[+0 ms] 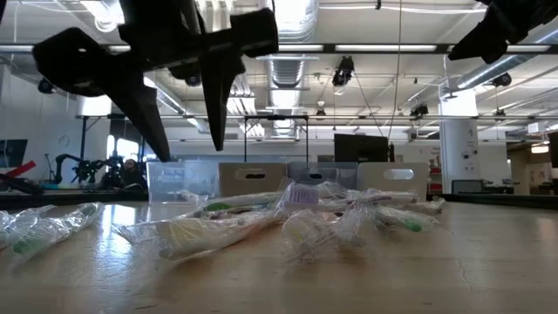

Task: Pick & Place Toothbrushes
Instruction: Put the purple toothbrush into the gray bin

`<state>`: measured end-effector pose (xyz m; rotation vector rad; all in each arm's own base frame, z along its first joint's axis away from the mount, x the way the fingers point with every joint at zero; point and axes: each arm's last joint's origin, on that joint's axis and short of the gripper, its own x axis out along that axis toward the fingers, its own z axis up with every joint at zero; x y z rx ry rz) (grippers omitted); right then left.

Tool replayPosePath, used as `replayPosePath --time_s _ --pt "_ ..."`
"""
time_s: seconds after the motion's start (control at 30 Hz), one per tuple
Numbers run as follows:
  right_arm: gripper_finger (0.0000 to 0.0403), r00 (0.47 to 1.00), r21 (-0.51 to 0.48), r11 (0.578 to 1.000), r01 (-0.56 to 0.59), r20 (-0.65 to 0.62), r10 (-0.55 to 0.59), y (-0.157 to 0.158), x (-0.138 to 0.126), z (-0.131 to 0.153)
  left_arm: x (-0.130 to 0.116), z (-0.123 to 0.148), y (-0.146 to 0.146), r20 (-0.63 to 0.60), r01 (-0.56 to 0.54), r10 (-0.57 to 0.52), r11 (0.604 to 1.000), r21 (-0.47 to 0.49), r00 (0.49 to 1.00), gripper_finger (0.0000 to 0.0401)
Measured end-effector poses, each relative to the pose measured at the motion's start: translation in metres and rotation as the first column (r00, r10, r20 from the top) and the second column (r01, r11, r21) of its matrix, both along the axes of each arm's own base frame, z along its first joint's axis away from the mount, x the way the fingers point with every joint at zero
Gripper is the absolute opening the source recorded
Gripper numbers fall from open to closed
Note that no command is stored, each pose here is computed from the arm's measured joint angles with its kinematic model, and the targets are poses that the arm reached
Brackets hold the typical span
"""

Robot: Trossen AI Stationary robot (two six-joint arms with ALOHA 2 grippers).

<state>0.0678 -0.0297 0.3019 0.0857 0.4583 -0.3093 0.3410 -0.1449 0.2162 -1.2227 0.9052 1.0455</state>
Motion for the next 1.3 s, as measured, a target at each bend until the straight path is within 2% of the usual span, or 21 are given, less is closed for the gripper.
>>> replayPosePath --time_s 0.2,0.33,0.7,0.9,1.07,1.3 --pt "0.0089 1.0 0.0 1.0 0.0 0.0 0.0 0.0 0.0 0.0 0.009 -0.015 0.009 -0.052 0.046 -0.044 0.999 0.026 0.998 0.0229" --pt "0.0075 1.0 0.0 1.0 0.0 0.0 0.0 0.0 0.0 0.0 0.013 -0.026 0.013 -0.099 0.072 -0.072 0.997 0.006 0.993 0.0229" --pt "0.0047 1.0 0.0 1.0 0.001 0.0 -0.001 0.0 0.0 0.0 0.019 -0.048 0.012 -0.146 0.071 -0.07 0.997 0.003 0.987 0.0229" --pt "0.0045 1.0 0.0 1.0 0.001 0.0 -0.001 0.0 0.0 0.0 0.024 -0.054 0.012 -0.129 0.06 -0.061 0.998 -0.005 0.99 0.0228" --pt "0.0058 1.0 -0.001 1.0 0.001 0.0 -0.001 0.0 0.0 0.0 0.025 -0.054 0.014 -0.129 0.046 -0.047 0.999 -0.01 0.99 0.0205" --pt "0.0081 1.0 -0.001 1.0 0.001 0.0 -0.001 0.0 0.0 0.0 0.024 -0.054 0.014 -0.137 0.038 -0.039 0.999 -0.009 0.99 0.0144"
